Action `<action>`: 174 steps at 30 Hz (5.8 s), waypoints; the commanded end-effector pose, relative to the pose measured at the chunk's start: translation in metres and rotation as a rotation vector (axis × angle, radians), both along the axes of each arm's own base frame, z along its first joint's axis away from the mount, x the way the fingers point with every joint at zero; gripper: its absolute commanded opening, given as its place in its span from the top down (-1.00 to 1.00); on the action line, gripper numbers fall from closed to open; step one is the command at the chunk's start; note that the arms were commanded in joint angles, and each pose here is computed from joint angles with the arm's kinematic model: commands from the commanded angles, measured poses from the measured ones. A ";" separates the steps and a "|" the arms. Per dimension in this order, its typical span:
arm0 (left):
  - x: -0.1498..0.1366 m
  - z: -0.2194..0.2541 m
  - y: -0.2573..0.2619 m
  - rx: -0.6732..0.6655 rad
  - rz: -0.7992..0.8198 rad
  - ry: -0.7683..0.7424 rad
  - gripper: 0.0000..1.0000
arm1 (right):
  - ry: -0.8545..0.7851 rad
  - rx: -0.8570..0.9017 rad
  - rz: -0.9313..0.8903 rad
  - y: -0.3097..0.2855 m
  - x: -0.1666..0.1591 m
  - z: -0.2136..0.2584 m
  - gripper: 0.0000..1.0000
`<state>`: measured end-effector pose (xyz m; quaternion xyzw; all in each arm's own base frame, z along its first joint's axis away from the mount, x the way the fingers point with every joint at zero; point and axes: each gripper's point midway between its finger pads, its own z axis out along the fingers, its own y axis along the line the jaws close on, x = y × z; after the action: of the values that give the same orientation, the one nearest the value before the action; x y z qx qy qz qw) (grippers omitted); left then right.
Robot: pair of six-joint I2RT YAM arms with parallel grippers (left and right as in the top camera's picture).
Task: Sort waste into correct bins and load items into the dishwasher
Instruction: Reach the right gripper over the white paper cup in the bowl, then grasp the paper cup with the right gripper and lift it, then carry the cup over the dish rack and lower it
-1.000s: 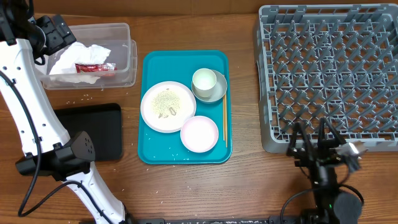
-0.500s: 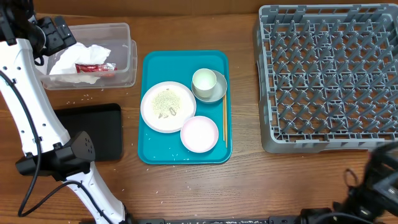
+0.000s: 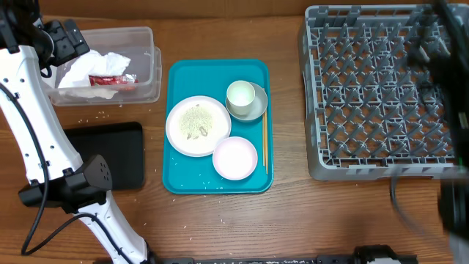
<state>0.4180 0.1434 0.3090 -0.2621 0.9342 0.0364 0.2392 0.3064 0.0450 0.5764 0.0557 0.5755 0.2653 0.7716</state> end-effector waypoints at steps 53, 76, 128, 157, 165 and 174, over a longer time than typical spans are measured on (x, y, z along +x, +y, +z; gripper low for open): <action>-0.003 0.003 0.003 0.018 -0.011 0.001 -1.00 | 1.360 -0.796 0.268 0.273 0.127 -0.459 -0.36; -0.003 0.003 0.003 0.018 -0.011 0.001 -1.00 | 1.455 -0.855 0.252 0.264 0.116 -0.513 0.45; -0.003 0.003 0.003 0.018 -0.011 0.001 -1.00 | 1.355 -0.702 0.256 0.247 0.130 -0.384 0.93; -0.003 0.003 0.003 0.018 -0.011 0.001 -1.00 | 0.978 0.559 0.992 -0.060 0.198 -0.316 0.93; -0.003 0.003 0.003 0.018 -0.011 0.001 -1.00 | 1.136 0.742 0.871 -0.092 0.205 -0.392 0.93; -0.003 0.003 0.003 0.018 -0.011 0.001 -1.00 | 1.236 0.765 0.692 -0.122 0.204 -0.427 0.92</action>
<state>0.4177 0.1439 0.3088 -0.2625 0.9342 0.0379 0.2386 0.5120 -0.0617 0.1532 0.2438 0.7369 0.6208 0.1100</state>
